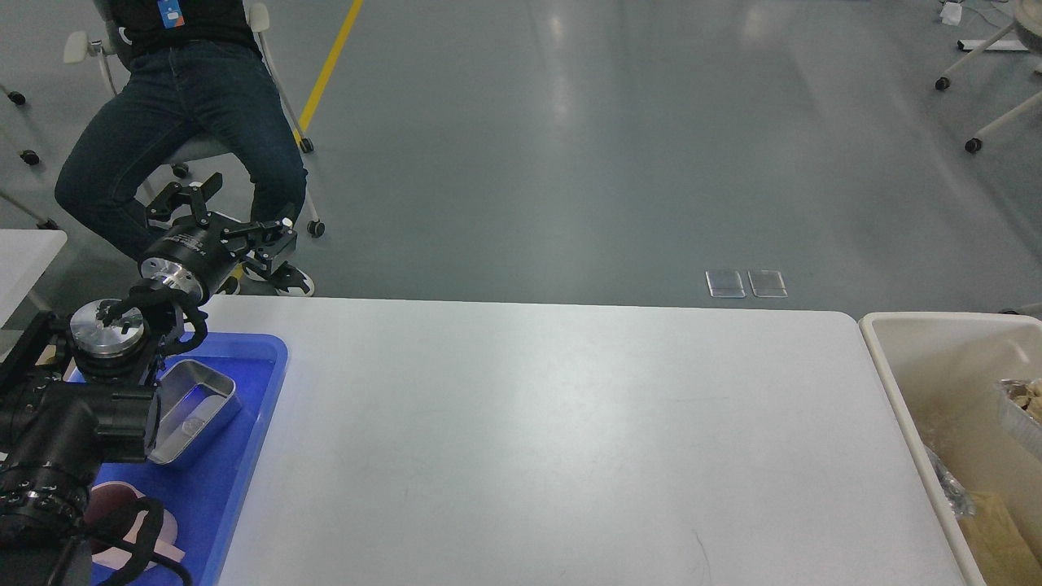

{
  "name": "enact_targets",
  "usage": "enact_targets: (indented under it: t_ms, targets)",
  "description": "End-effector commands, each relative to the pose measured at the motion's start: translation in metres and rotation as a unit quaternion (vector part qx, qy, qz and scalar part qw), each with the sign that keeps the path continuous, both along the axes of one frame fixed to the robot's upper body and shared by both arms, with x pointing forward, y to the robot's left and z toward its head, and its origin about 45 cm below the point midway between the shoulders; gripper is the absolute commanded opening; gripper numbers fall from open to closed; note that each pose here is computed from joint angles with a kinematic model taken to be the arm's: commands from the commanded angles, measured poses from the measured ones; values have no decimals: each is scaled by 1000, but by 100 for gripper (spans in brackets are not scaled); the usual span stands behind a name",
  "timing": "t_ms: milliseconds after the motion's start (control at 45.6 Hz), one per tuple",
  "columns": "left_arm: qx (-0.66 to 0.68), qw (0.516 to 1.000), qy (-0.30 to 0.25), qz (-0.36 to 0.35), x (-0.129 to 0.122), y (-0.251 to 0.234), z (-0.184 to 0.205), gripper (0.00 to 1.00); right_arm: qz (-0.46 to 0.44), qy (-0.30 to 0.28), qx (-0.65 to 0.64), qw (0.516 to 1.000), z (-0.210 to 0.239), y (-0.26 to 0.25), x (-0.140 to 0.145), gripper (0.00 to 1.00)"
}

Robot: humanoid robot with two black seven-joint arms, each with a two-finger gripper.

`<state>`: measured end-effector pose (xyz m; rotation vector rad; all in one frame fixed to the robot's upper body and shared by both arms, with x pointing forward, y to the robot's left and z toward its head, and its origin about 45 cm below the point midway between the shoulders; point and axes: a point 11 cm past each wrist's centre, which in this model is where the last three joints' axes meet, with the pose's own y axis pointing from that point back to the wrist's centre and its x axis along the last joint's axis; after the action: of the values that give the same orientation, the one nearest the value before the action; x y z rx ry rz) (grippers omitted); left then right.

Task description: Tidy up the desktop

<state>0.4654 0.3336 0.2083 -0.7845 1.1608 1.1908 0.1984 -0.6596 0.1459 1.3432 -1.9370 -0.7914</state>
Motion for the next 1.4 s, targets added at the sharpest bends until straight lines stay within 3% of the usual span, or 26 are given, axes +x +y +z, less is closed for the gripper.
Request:
enact_targets:
  t_ms: [0,219,285,329,701,1118,1249,1293,1381]
  targets:
    - [1,1000,0,1,0,2,0,97,-1,-2,-1,1000,1,-1,0,9]
    - [-1,1000,2,1,-2,0,-3,97,-1,-5,-3,1000,6,-4,0,36]
    - [-1,1000,1,1,-2,2,-4,97,-1,-5,-3,1000,8,-5,-1,59]
    - [0,1000,0,1,-2,2,-4,97,0,-5,-5,1000,10,-7,-1,100]
    - [2,1000,-5,10,-4,11,-1,97,39,-30,7,999,36,-6,15,100]
    - [29,998,-44,21,10,35,42,97,135,-244,27,960,157,55,163,100]
    - [33,997,-66,18,17,31,59,97,172,-304,73,934,177,105,210,100]
    - [33,997,-71,16,18,30,62,97,176,-346,133,912,178,142,236,100]
    - [34,997,-71,14,18,29,61,97,152,-404,235,871,174,182,258,100]
